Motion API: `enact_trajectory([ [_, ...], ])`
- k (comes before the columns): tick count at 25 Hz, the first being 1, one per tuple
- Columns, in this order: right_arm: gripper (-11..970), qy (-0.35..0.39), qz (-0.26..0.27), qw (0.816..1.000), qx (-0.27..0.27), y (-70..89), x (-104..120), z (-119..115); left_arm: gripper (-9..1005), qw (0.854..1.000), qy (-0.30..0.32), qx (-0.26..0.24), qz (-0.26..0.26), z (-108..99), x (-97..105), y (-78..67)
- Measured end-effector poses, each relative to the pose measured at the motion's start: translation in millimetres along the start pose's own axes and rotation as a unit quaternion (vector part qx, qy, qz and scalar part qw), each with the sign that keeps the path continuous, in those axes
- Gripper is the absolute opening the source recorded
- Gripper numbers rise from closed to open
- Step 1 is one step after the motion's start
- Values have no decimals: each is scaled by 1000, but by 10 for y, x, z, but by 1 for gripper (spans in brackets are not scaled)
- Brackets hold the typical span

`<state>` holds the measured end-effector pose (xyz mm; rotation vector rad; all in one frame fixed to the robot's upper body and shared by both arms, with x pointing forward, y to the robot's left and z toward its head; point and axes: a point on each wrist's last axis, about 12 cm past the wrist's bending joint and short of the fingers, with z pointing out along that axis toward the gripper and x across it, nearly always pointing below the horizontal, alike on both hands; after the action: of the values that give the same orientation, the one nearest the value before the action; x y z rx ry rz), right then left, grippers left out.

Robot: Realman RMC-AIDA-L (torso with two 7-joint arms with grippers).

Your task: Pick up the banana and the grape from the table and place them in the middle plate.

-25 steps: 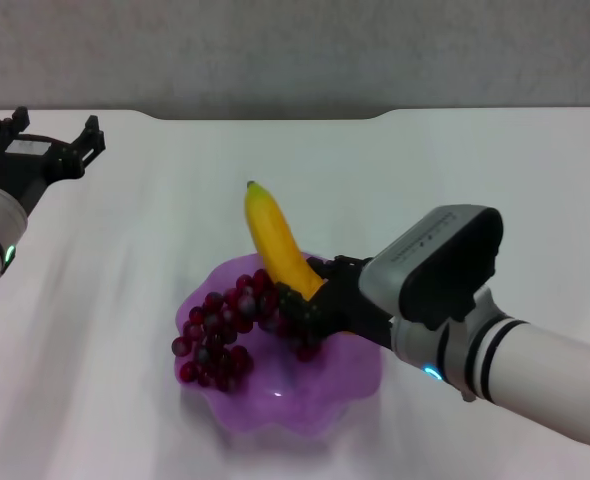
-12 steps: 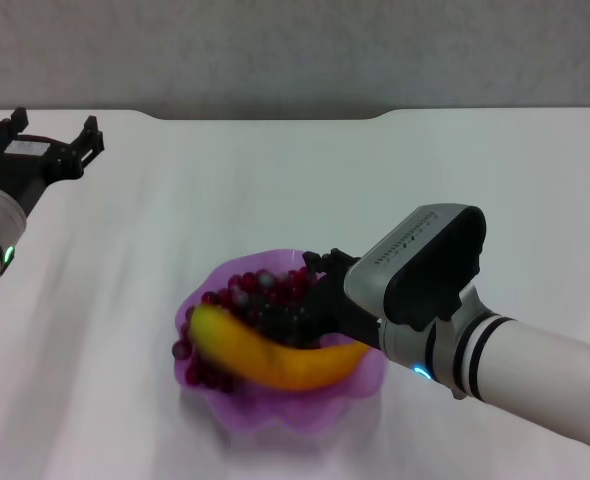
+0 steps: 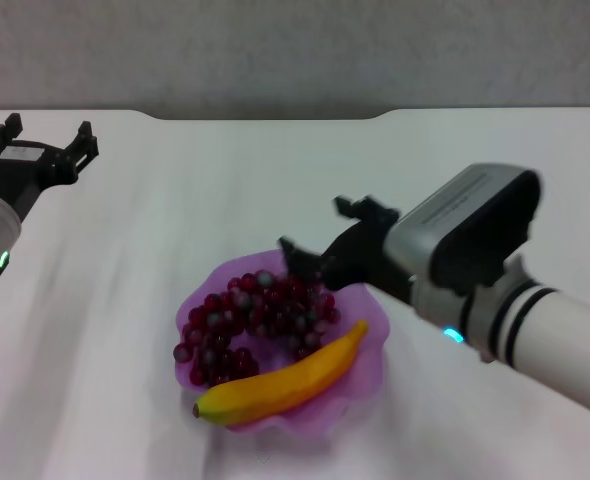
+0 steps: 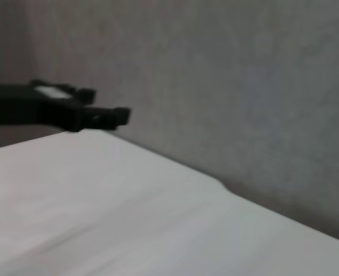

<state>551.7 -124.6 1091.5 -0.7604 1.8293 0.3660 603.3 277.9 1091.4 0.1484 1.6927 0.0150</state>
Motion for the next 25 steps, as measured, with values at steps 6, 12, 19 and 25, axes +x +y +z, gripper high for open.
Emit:
enact_trajectory([
  [6, 889, -16, 52, 996, 69, -378, 23, -152, 891, 1000, 2, -1, 0, -2, 9, 4],
  [12, 888, -20, 95, 987, 126, -736, 81, -289, 891, 1000, 3, -4, -2, -20, 27, 25],
  [19, 886, 0, 144, 976, 165, -1092, 207, -391, 892, 1000, 1, -2, -2, -8, 13, 12],
  [25, 884, 2, 164, 963, 212, -1375, 293, -460, 891, 1000, 4, -2, 0, -6, 29, 14],
])
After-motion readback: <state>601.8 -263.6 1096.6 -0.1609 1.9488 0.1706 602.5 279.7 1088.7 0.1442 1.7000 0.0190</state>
